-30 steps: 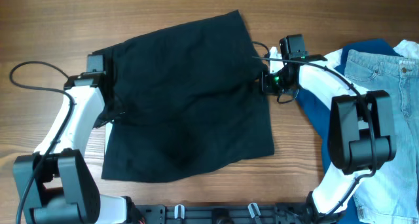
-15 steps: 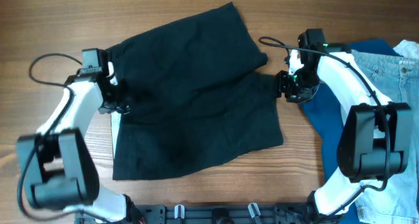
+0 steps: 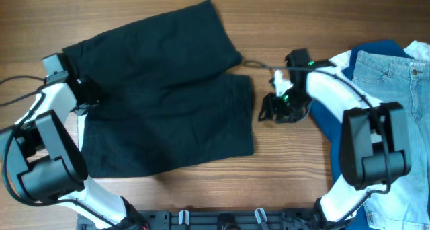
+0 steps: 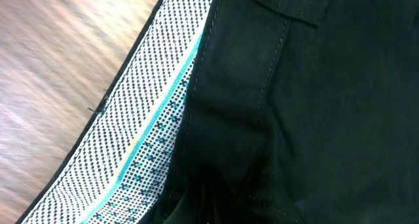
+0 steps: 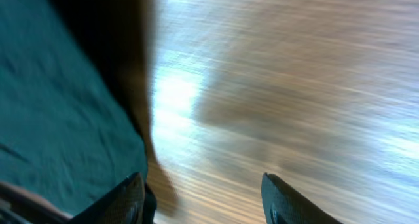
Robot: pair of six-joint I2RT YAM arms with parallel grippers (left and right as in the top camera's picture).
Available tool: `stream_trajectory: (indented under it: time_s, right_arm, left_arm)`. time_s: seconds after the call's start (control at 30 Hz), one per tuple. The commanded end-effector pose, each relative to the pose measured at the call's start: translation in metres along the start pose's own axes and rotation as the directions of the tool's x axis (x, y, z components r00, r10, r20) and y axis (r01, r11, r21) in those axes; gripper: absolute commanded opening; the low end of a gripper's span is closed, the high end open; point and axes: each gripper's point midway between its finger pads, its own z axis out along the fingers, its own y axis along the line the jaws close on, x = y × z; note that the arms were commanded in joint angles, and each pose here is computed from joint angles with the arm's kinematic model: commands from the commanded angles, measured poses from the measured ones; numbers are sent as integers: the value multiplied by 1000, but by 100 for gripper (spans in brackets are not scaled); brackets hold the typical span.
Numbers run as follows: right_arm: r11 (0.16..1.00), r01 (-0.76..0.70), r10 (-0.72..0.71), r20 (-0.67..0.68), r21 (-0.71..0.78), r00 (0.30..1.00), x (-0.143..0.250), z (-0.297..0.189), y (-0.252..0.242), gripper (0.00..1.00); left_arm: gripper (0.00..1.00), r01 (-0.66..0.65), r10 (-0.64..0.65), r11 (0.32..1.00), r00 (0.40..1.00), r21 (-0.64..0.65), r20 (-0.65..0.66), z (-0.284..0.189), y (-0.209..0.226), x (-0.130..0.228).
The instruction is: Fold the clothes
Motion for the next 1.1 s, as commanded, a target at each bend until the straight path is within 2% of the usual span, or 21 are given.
stream_trajectory:
  time_s: [0.0,0.03,0.1,0.17,0.27,0.33,0.4,0.43,0.47,0.5,0.57,0.63,0.7,0.8,0.87,0.97,1.07]
  right_arm:
    - [971,167,-176,-42,-172,983,29,27,45,58]
    - [945,230,-244,-31,-232,969,34,32,62,59]
    - [930,287,-303,-39,-230,952,42,42,75,57]
    - [964,236,-246,-74,-126,966,45,49,65,25]
    - [989,111,-107,-47,102,993,32,47,26,4]
    - [965,-12,20,-26,262,999,29,32,-7,4]
    - [894,-156,171,1,420,985,38,8,-43,4]
    - [874,-189,206,12,447,979,41,-1,-53,9]
    - [875,-196,211,16,442,977,40,-4,-56,27]
    - [883,-207,216,27,420,976,38,-7,-56,50]
    - [909,-201,204,31,366,978,35,-12,-52,60]
    - [941,-180,179,31,288,983,32,-16,-43,61]
    - [986,-95,93,18,135,995,30,-20,-19,61]
    - [995,-101,102,-52,28,993,48,-20,0,63]
    - [987,-158,161,-105,34,981,66,-9,-3,63]
    - [964,-259,267,-205,64,942,108,15,-15,57]
    - [963,-247,217,-227,-110,949,116,32,5,47]
  left_arm:
    - [5,-2,-12,991,994,-131,-107,26,39,35]
    - [8,-24,11,993,994,-118,-111,26,36,35]
    - [11,-61,51,993,994,-99,-100,20,28,33]
    - [13,-61,56,995,997,-81,-61,7,22,24]
    - [21,-67,68,997,997,-43,20,-26,11,5]
    - [26,-89,91,996,994,-29,54,-47,7,0]
    - [32,-89,91,996,994,-25,67,-68,7,1]
    - [36,-89,91,996,994,-26,60,-77,8,5]
    - [39,-91,92,996,994,-25,51,-81,8,8]
    - [40,-91,92,995,995,-28,32,-84,10,14]
    - [41,-95,93,994,995,-54,-32,-89,17,31]
    - [36,-95,86,992,990,-81,-109,-91,26,49]
    - [29,-98,80,990,983,-102,-165,-97,33,63]
    - [27,-96,77,990,982,-104,-171,-123,37,74]
    - [32,-95,82,992,987,-86,-140,-142,37,76]
    - [46,-94,83,992,988,-82,-129,-170,43,89]
    - [47,-96,76,990,980,-105,-181,-174,50,102]
